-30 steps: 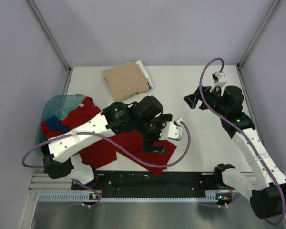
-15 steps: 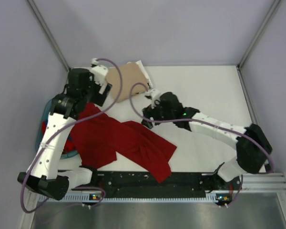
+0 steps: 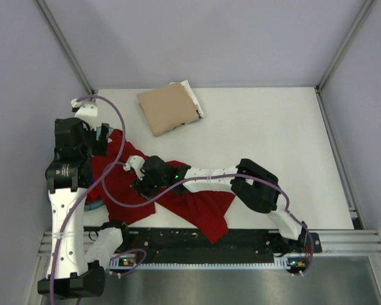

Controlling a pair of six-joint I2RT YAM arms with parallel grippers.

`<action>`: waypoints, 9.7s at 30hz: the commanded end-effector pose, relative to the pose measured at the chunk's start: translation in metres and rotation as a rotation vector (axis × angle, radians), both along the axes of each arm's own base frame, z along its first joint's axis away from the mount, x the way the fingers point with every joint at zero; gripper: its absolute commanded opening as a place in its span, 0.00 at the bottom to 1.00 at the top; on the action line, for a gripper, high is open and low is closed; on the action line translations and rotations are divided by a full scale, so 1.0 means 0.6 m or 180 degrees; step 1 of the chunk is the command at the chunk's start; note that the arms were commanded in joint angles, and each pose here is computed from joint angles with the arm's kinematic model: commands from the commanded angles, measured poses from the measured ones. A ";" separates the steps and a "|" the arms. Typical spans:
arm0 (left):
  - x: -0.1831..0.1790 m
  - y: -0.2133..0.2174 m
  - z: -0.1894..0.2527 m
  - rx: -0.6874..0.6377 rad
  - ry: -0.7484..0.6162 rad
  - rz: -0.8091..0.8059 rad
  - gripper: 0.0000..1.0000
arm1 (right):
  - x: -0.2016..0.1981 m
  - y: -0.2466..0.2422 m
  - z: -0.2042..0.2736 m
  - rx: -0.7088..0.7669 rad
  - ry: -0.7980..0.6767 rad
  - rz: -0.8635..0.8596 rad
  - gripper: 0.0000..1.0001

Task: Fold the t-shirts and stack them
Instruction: Move the tshirt to the center of the board, then flatten out the tshirt

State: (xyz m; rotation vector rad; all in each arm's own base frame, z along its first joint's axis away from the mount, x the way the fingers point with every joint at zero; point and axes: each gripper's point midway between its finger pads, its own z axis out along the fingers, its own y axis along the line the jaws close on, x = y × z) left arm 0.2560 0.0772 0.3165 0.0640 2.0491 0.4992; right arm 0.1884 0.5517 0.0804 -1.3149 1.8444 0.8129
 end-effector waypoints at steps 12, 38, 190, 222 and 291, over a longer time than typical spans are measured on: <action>-0.001 0.021 0.043 0.0034 -0.0327 0.0243 0.99 | 0.051 -0.045 0.211 0.0593 -0.0175 -0.0386 0.00; 0.145 -0.481 -0.093 -0.0137 0.0654 -0.2978 0.88 | 0.185 -0.900 0.042 0.1015 0.1164 -0.5494 0.99; 0.114 -0.260 0.148 0.0861 0.0001 -0.1904 0.00 | 0.063 -0.788 0.741 0.2138 -0.1073 -0.3276 0.00; 0.001 -0.513 -0.376 0.0202 0.2430 -0.4911 0.58 | 0.214 -0.777 0.329 0.0680 0.0169 -0.3740 0.00; -0.103 -0.340 0.378 0.0866 -0.1262 -0.3754 0.00 | -0.192 -0.936 0.925 0.2717 -0.2897 -0.3858 0.00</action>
